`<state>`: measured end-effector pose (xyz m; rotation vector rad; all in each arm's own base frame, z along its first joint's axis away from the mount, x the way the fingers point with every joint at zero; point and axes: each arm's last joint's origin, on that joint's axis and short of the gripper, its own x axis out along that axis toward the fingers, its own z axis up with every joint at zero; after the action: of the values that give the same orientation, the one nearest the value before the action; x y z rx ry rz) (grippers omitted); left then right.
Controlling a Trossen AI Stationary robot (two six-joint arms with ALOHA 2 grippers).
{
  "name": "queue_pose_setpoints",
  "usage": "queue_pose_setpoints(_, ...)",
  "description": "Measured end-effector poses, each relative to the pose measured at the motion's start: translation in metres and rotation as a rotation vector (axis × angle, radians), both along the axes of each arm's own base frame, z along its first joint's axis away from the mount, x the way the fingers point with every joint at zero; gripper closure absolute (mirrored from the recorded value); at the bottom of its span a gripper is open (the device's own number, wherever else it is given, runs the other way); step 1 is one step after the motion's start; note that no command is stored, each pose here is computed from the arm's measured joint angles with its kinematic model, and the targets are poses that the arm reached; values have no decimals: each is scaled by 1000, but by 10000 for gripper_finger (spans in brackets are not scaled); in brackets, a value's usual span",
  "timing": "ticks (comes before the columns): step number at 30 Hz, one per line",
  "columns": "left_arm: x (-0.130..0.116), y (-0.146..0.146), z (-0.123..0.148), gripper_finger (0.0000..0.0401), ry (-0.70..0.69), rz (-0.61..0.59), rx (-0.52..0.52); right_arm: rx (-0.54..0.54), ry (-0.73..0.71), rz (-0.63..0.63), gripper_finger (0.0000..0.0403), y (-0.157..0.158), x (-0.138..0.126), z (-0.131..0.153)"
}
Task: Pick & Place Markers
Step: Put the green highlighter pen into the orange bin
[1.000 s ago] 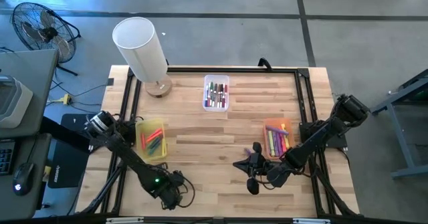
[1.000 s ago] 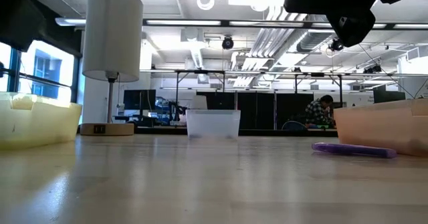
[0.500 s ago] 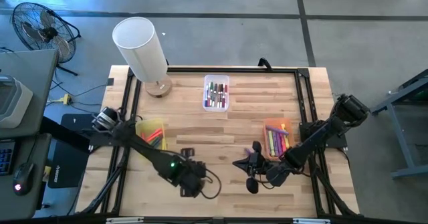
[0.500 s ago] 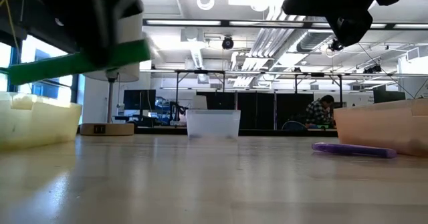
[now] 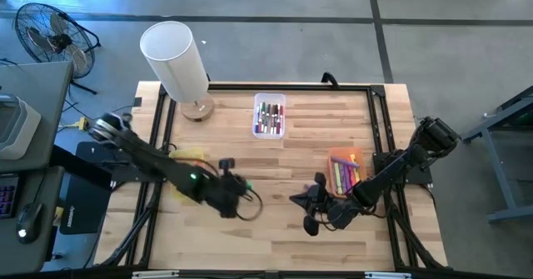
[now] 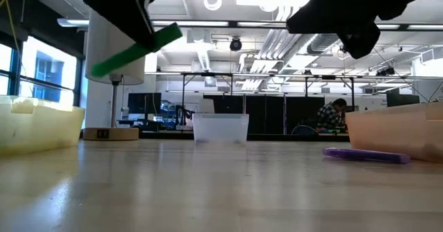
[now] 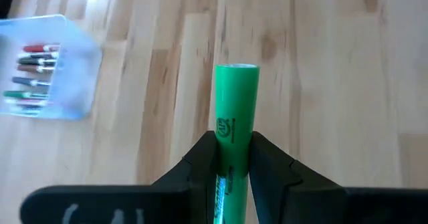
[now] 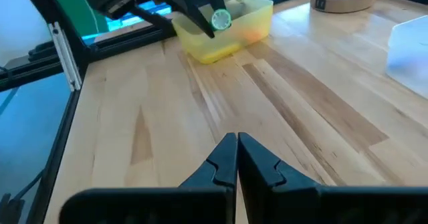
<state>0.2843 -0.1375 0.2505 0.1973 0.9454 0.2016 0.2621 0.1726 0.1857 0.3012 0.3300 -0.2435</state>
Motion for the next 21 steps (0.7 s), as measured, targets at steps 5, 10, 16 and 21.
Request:
queue_pose_setpoints(5, -31, 25, -14, 345, -306, 25, -150, -28, -33, -101, 402, -8, 4, 2)
queue_pose_setpoints(10, -49, 36, -23, 345, -570, -16, -228, 28, -78, -247, 394, -28, 14, 3)
queue_pose_setpoints(16, -50, 36, -22, 345, -687, -76, -225, 121, -110, -142, 371, -47, 35, 6)
queue_pose_setpoints(21, -48, 35, -16, 344, -743, -87, -239, 67, -205, -8, 342, -49, 51, 6)
